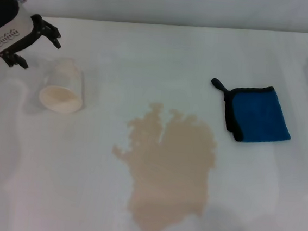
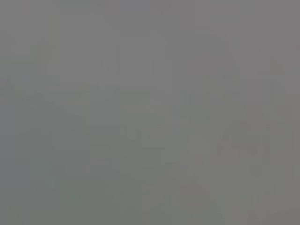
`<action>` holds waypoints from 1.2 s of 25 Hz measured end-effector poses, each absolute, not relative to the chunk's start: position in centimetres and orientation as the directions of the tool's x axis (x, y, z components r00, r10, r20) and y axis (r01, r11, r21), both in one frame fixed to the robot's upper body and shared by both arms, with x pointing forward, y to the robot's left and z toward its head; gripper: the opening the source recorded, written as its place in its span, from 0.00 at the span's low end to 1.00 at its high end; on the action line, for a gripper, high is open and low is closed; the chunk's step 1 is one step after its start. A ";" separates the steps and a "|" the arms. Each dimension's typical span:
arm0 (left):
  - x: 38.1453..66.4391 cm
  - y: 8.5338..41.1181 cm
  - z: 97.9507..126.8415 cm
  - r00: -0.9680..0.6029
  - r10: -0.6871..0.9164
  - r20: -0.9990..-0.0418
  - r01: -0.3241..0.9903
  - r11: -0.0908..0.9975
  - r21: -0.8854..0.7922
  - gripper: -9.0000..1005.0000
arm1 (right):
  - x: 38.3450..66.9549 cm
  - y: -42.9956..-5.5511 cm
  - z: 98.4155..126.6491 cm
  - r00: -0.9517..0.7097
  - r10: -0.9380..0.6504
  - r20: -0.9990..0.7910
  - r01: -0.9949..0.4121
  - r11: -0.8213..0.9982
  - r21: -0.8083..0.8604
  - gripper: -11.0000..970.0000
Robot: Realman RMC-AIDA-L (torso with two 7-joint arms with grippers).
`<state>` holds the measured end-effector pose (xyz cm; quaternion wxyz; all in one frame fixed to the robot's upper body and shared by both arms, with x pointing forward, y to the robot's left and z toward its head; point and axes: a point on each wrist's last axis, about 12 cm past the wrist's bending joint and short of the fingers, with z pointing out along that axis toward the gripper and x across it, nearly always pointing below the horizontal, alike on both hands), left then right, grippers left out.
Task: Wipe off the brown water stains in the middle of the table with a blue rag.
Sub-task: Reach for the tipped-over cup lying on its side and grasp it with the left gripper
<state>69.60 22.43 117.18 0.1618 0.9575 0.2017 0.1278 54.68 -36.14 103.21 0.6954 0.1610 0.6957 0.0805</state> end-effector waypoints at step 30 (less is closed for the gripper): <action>68.5 20.7 114.7 0.895 0.426 0.134 0.359 -0.864 0.352 0.87 | 54.0 -36.5 102.7 0.005 0.332 -0.943 0.125 0.936 0.330 0.77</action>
